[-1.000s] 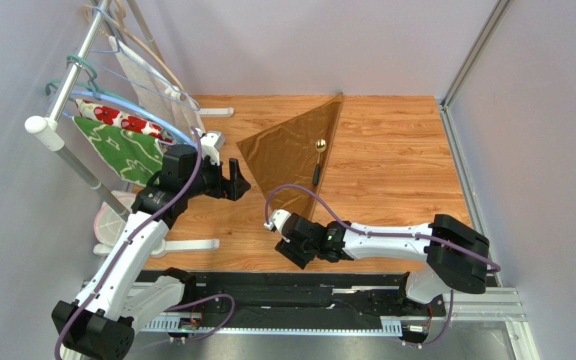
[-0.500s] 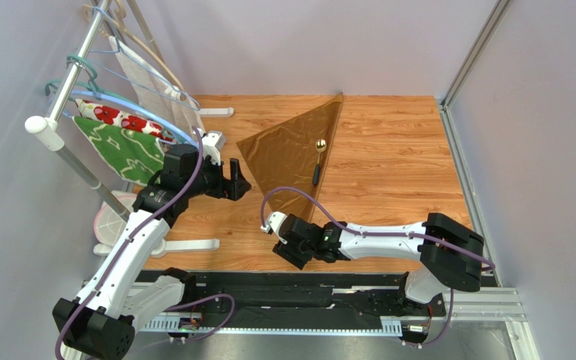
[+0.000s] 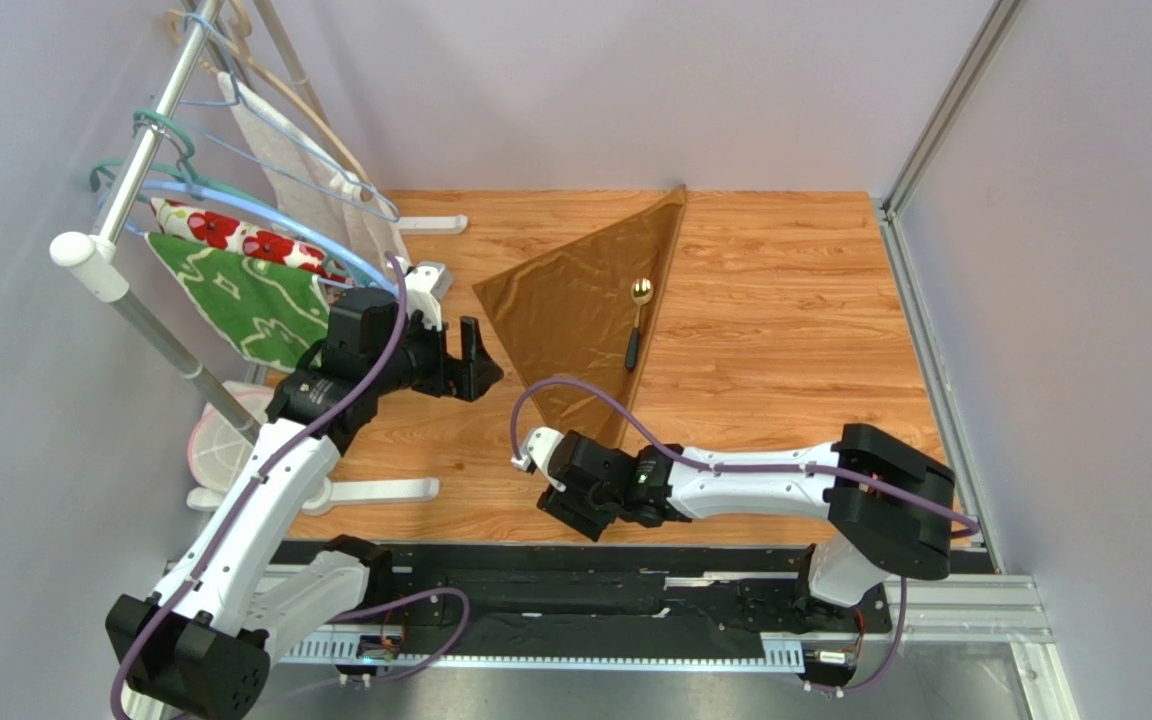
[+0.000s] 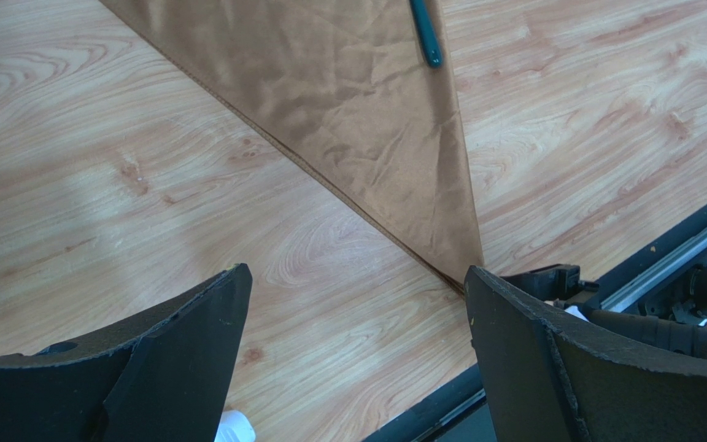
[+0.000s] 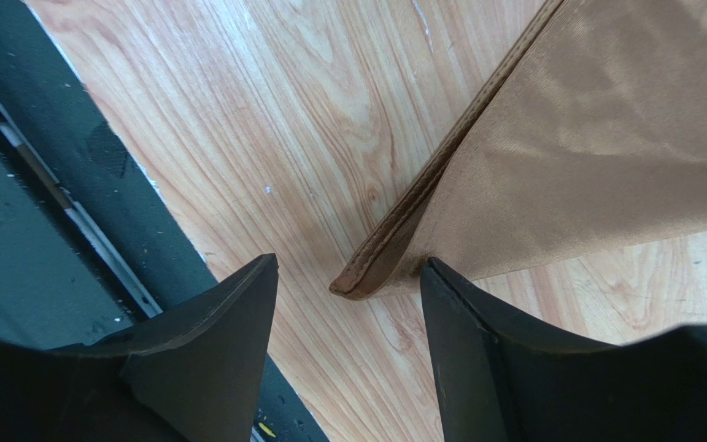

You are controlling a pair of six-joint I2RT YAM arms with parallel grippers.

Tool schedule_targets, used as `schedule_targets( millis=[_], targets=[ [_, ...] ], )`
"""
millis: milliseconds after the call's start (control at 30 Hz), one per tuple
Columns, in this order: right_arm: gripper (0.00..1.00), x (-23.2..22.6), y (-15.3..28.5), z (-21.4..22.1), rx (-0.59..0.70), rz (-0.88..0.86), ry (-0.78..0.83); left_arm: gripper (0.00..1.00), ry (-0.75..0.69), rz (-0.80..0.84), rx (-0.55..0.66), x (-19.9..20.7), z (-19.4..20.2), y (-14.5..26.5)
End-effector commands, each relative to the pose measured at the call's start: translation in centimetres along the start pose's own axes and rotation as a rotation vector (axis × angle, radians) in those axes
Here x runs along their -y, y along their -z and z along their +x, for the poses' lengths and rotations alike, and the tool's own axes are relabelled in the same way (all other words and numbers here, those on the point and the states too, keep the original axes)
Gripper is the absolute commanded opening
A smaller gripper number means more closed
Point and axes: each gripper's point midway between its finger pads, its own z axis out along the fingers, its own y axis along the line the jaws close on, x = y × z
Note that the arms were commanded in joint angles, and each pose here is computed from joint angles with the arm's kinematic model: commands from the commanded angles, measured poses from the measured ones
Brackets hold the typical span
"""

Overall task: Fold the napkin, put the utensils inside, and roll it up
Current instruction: Fold the napkin

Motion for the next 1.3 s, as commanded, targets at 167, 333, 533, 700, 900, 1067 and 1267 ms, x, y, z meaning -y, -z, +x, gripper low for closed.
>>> schedule_targets(
  millis=[167, 333, 533, 700, 900, 1067, 1267],
  targets=[
    [0.62, -0.2, -0.9, 0.8, 0.000, 0.006, -0.007, 0.95, -0.006, 0.017, 0.027, 0.4, -0.9, 0.3],
    [0.61, -0.4, -1.5, 1.8, -0.025, -0.001, -0.009, 0.95, -0.007, 0.014, 0.027, 0.3, -0.9, 0.3],
    [0.57, 0.3, -1.9, 2.5, -0.044, 0.008, -0.022, 0.95, -0.010, 0.016, 0.029, 0.4, -0.9, 0.4],
    [0.52, 0.7, -1.9, 3.8, -0.095, 0.018, -0.042, 0.95, -0.011, 0.013, 0.036, 0.4, -1.1, 0.5],
    [0.45, 0.7, -1.9, 4.8, -0.149, 0.030, -0.081, 0.95, -0.012, 0.013, 0.038, 0.4, -1.1, 0.6],
    [0.32, 0.7, -2.1, 5.3, -0.187, 0.051, -0.107, 0.95, -0.015, 0.014, 0.041, 0.4, -1.2, 0.6],
    [0.08, 0.2, -2.3, 5.6, -0.216, 0.027, -0.112, 0.95, -0.017, 0.012, 0.048, 0.4, -1.2, 0.8]
  ],
)
